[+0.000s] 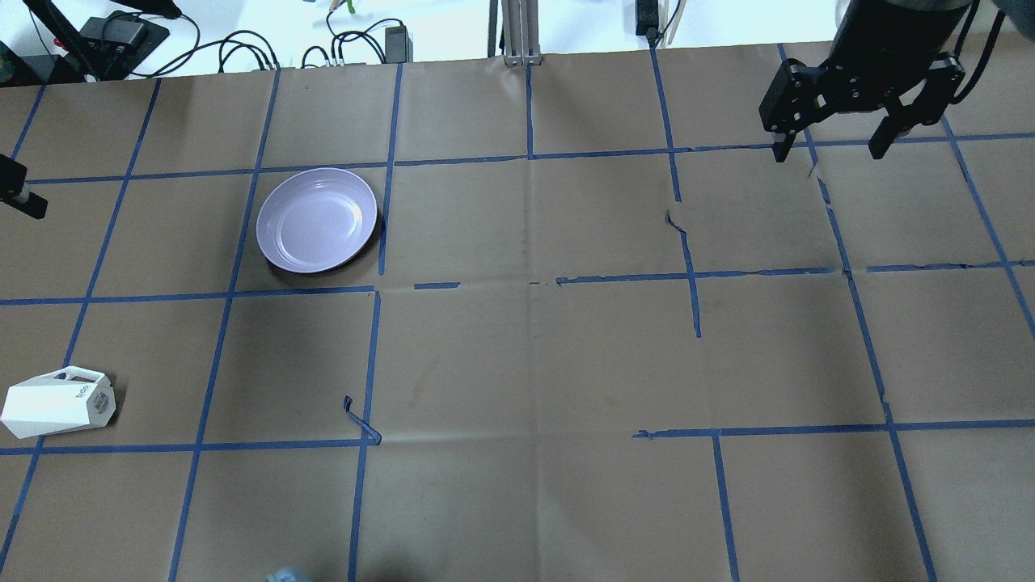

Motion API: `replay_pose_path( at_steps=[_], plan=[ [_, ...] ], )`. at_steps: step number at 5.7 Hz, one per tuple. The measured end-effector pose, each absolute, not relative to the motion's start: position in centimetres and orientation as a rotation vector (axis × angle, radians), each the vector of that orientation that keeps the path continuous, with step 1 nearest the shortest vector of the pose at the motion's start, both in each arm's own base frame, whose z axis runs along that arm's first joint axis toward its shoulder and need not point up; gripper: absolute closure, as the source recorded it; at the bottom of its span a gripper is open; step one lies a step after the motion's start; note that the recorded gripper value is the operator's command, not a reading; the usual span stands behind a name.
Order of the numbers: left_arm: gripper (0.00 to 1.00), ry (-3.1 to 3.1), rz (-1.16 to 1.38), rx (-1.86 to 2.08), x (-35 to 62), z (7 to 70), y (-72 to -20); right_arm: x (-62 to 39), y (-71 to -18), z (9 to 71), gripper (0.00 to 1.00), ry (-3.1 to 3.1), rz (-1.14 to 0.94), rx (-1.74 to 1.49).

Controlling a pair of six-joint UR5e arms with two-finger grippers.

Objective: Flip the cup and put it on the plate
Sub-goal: 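Lower the left gripper onto the cup and close on its base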

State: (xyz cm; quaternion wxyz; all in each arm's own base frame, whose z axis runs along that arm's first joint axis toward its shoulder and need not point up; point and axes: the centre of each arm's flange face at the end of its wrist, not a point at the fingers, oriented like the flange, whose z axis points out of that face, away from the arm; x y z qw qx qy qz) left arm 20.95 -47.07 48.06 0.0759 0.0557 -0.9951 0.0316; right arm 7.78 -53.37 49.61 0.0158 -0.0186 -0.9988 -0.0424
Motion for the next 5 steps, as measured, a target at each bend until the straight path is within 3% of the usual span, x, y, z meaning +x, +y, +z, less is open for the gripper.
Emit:
replay_pose_path(
  at_steps=[5],
  plan=[
    [0.01, -2.669, 0.106, -0.055, 40.6, 33.3, -41.8, 7.8, -53.4, 49.6, 0.00, -3.107, -0.132, -0.058]
  ],
)
